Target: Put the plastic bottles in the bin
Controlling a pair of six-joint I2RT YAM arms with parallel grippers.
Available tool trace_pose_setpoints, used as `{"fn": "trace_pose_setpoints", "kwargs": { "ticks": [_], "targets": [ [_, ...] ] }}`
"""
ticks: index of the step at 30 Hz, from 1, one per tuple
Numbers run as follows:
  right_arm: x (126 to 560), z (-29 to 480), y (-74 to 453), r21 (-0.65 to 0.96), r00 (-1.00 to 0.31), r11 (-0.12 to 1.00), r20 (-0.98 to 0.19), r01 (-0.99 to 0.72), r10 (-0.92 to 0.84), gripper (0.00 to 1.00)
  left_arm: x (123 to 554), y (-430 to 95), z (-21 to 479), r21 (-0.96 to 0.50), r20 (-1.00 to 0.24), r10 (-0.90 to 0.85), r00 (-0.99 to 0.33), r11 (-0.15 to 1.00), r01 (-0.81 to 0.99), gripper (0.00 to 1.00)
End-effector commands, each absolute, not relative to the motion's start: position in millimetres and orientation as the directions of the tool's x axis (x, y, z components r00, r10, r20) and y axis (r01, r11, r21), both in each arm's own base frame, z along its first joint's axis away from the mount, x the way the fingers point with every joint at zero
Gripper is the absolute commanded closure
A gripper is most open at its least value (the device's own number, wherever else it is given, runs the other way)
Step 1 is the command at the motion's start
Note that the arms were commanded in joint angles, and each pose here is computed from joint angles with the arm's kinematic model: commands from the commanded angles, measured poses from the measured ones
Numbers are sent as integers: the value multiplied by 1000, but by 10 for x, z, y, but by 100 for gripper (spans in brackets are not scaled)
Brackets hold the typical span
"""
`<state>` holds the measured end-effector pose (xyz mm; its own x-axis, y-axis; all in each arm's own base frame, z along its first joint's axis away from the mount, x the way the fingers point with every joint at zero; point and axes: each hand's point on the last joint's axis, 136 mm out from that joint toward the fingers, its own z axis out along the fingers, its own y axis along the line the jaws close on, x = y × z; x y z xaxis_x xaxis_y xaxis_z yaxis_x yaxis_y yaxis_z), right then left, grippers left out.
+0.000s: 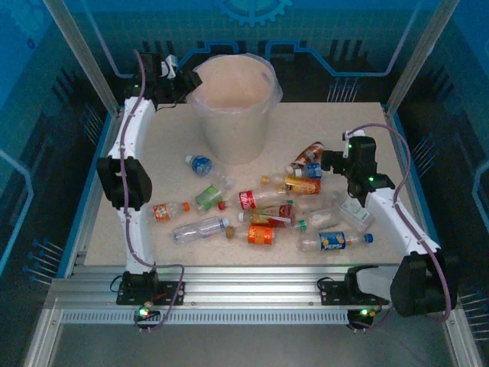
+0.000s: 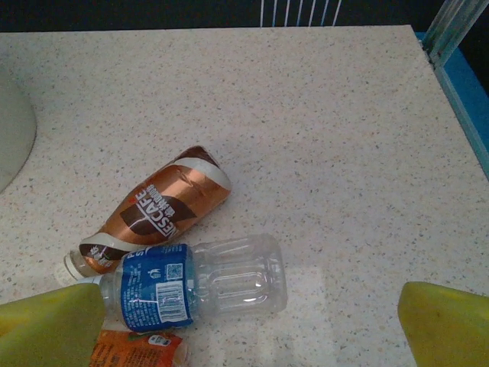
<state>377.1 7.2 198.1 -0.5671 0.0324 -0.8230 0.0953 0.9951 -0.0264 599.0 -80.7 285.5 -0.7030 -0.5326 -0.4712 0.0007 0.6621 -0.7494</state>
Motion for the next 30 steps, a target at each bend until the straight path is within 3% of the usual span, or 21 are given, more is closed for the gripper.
{"fn": "trace_pose_setpoints", "kwargs": {
  "ticks": [1,30],
  "targets": [
    [3747,2088,105,-18,-546,995,-837,99,39,0,5721,-940,3016,-757,-456,-492,-742,653,32,53],
    [3705,2173,50,-6,-543,990,-836,142,73,0,5533,-1511,3176,-811,-427,-457,-781,575,107,50]
  ]
}}
